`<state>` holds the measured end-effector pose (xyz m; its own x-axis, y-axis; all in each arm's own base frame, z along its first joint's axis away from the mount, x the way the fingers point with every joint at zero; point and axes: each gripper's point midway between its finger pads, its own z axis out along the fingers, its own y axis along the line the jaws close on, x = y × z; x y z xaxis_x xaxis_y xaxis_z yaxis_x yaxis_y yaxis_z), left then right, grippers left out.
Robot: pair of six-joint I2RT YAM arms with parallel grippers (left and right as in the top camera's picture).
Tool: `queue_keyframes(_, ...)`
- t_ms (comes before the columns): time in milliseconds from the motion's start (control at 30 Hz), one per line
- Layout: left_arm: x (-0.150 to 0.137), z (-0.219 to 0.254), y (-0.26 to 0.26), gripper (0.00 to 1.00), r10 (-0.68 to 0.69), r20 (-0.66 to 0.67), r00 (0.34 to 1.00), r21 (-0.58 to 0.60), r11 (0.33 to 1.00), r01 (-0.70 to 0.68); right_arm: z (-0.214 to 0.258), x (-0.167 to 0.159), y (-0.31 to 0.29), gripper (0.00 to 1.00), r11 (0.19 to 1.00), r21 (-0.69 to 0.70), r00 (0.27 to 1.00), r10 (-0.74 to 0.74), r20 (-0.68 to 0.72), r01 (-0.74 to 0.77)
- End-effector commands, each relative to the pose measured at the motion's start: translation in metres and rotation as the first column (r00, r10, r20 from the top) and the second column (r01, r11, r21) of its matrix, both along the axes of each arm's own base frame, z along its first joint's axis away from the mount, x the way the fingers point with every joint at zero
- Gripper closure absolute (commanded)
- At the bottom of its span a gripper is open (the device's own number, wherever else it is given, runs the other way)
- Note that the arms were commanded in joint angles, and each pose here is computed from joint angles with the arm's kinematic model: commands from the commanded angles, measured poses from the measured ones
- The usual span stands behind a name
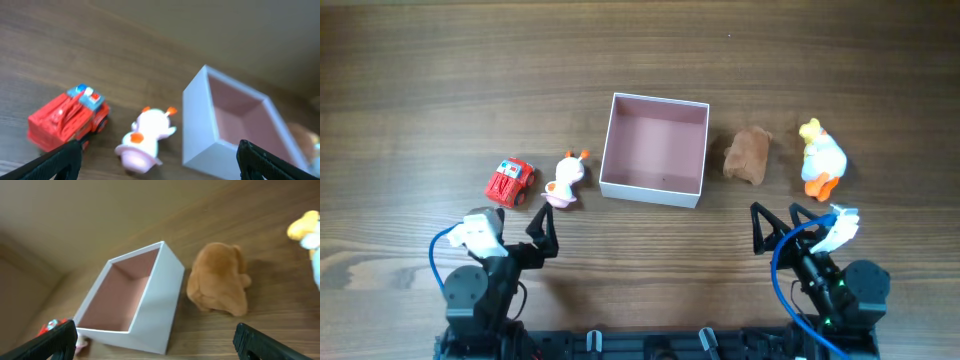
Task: Pack container
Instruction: 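Grasp the brown plush toy with the right gripper and lift it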
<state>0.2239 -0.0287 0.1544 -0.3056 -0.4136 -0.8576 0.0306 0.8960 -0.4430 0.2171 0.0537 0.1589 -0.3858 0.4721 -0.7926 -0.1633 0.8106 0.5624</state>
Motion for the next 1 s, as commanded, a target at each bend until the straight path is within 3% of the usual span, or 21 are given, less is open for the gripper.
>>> queue_keyframes(0, -0.003, 0.076, 0.002, 0.0, 0.025, 0.103, 0.994, -0.049, 0.999, -0.02, 0.046, 0.001, 0.004, 0.0, 0.998, -0.053, 0.998, 0.036, 0.051, -0.033)
queue_keyframes(167, 0.017, 0.117, 0.004, 0.01, 0.034, -0.013, 0.999, -0.014, 0.999, -0.034, 0.086, 0.025, -0.014, 0.01, 0.978, -0.207, 0.996, -0.014, -0.084, -0.003)
queue_keyframes(400, 0.076, 0.104, 0.013, 0.0, 0.065, -0.355, 0.933, 0.122, 0.992, -0.022, 0.113, 0.08, -0.031, 0.01, 0.957, -0.276, 0.905, -0.039, -0.424, -0.088)
queue_keyframes(533, 0.105, 0.064, 0.013, 0.0, 0.068, -0.547, 0.835, 0.129, 0.992, 0.004, 0.08, 0.105, -0.032, 0.0, 0.965, -0.217, 0.776, -0.021, -0.631, -0.15)
queue_keyframes(733, 0.119, 0.01, 0.013, 0.0, 0.071, -0.682, 0.728, 0.13, 0.991, 0.025, 0.011, 0.131, -0.011, 0.0, 0.97, -0.042, 0.623, 0.12, -0.773, -0.239)
queue_keyframes(967, 0.119, -0.011, 0.013, 0.0, 0.071, -0.73, 0.68, 0.129, 0.991, 0.035, -0.077, 0.15, -0.004, 0.0, 0.93, -0.251, 0.479, -0.098, -0.872, -0.267)
